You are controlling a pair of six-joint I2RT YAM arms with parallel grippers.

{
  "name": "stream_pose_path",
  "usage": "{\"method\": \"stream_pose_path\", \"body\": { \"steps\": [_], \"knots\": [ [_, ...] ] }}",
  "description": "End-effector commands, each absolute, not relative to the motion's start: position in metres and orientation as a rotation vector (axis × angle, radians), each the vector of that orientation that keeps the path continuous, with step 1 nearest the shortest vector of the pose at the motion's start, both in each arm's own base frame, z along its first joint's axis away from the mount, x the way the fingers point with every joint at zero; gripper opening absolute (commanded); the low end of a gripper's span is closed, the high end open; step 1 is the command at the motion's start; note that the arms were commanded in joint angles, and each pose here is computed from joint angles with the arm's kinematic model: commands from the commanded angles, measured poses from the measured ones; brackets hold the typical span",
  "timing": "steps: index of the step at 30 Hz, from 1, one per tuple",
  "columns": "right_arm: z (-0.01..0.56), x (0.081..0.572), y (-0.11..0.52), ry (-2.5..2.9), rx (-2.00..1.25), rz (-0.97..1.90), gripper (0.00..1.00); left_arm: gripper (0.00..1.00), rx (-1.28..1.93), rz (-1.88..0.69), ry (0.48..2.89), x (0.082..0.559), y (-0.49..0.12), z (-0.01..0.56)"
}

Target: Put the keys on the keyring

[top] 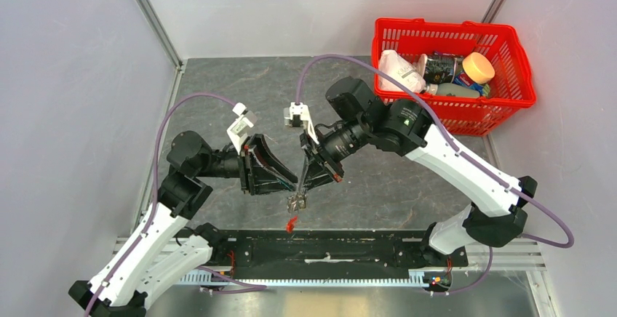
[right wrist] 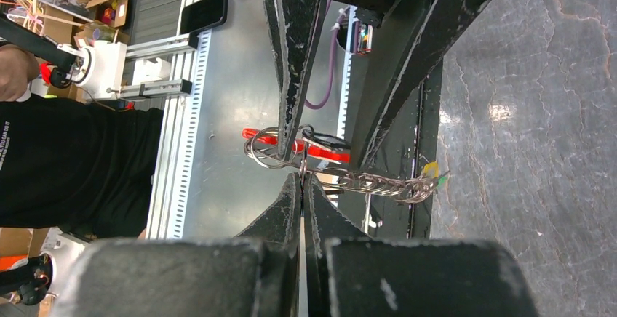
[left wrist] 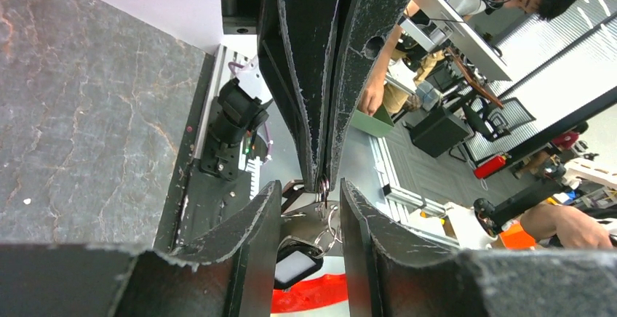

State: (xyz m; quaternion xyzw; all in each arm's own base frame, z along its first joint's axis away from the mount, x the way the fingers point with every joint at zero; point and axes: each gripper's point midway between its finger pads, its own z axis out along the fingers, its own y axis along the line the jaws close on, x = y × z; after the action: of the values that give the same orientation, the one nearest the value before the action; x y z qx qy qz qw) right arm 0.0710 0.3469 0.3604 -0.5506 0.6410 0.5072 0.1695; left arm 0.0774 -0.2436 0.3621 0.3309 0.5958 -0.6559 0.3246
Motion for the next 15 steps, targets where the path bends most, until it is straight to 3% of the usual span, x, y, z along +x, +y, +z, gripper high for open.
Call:
{"method": "stream_pose_path", "body": {
  "steps": [1, 7, 15],
  "knots": [
    [0.3797, 0.0686, 0.3509, 1.755, -1.561, 1.471, 0.0, 0.42, 0.935, -1.745, 1.556, 0.0671, -0.2419, 0.3613],
    [0.3755, 0.0719, 0.3525, 1.778, -1.554, 1.452, 0.0, 0.41, 0.944, -1.746, 1.549, 0.0652, -0.241, 0.3624],
    [0.3722, 0.0733, 0.3526, 1.796, -1.552, 1.441, 0.0, 0.3, 0.951, -1.751, 1.554, 0.0655, -0.2419, 0.3605]
  ]
}}
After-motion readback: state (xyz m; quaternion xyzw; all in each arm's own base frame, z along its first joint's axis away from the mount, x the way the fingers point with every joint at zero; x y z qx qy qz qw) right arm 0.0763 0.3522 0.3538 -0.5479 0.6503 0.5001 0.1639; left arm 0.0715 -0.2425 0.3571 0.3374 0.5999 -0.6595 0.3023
